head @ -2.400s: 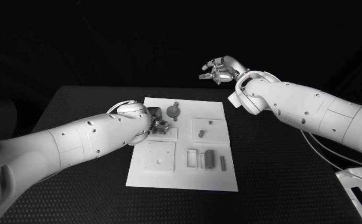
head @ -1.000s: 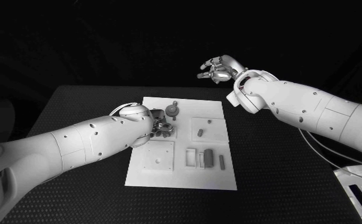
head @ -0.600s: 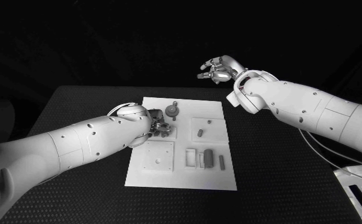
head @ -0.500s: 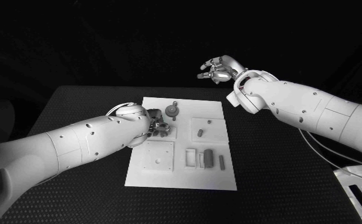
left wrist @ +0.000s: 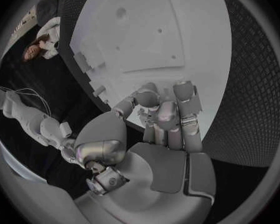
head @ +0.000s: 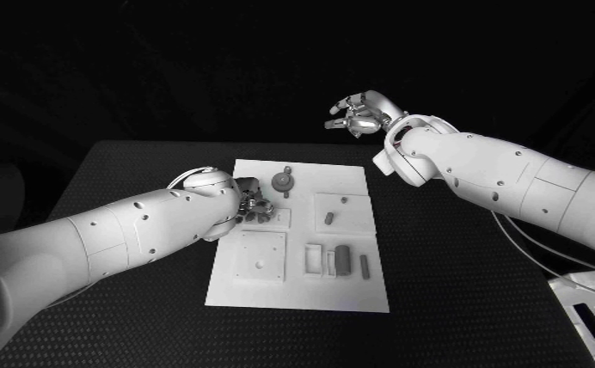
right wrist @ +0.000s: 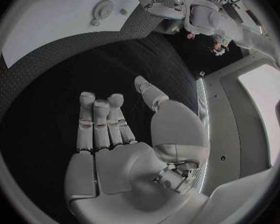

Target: Assemble the parts on the task board

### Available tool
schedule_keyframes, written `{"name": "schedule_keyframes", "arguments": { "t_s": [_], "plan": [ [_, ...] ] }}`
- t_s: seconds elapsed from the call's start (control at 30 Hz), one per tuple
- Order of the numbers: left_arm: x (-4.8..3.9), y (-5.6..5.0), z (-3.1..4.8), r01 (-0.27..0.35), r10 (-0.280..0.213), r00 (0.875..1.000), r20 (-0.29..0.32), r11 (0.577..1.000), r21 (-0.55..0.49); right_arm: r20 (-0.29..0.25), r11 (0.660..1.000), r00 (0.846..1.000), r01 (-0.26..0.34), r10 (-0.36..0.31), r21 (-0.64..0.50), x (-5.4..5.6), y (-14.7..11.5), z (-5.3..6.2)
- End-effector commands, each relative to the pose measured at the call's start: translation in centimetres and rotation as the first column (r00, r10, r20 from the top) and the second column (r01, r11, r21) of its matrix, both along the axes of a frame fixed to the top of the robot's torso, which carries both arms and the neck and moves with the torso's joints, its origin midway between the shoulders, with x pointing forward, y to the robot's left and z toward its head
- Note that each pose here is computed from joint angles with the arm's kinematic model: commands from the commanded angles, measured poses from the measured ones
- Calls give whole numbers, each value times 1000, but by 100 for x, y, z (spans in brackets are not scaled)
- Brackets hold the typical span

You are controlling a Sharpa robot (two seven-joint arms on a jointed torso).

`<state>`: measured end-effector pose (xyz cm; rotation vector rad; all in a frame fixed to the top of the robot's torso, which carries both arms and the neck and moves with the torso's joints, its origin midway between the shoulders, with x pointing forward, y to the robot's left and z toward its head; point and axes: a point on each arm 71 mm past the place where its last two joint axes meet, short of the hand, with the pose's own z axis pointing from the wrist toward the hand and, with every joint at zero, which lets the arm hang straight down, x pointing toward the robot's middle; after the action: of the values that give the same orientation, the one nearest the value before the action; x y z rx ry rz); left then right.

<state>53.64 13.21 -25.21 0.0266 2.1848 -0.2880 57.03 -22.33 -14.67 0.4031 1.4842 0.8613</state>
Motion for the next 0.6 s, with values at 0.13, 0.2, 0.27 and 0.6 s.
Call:
{"name": "schedule_keyframes", "arguments": {
  "t_s": [0.13, 0.2, 0.27, 0.6],
  "plan": [
    [-3, -4, -38, -3, 3, 1000, -7, 1000, 17, -3, 1000, 1000, -13, 13, 0, -5, 13, 1],
    [-3, -9, -37, 1, -1, 1000, -3, 1000, 20, -3, 1000, 1000, -13, 13, 0, -4, 15, 1],
    [-2, -12, -35, 1, -1, 1000, 0, 1000, 19, -3, 1000, 1000, -13, 13, 0, -4, 15, 1],
    [8, -20, -19, 0, 0, 1000, 24, 1000, 8, -3, 1000, 1000, -12, 12, 0, -5, 11, 1]
  ]
}}
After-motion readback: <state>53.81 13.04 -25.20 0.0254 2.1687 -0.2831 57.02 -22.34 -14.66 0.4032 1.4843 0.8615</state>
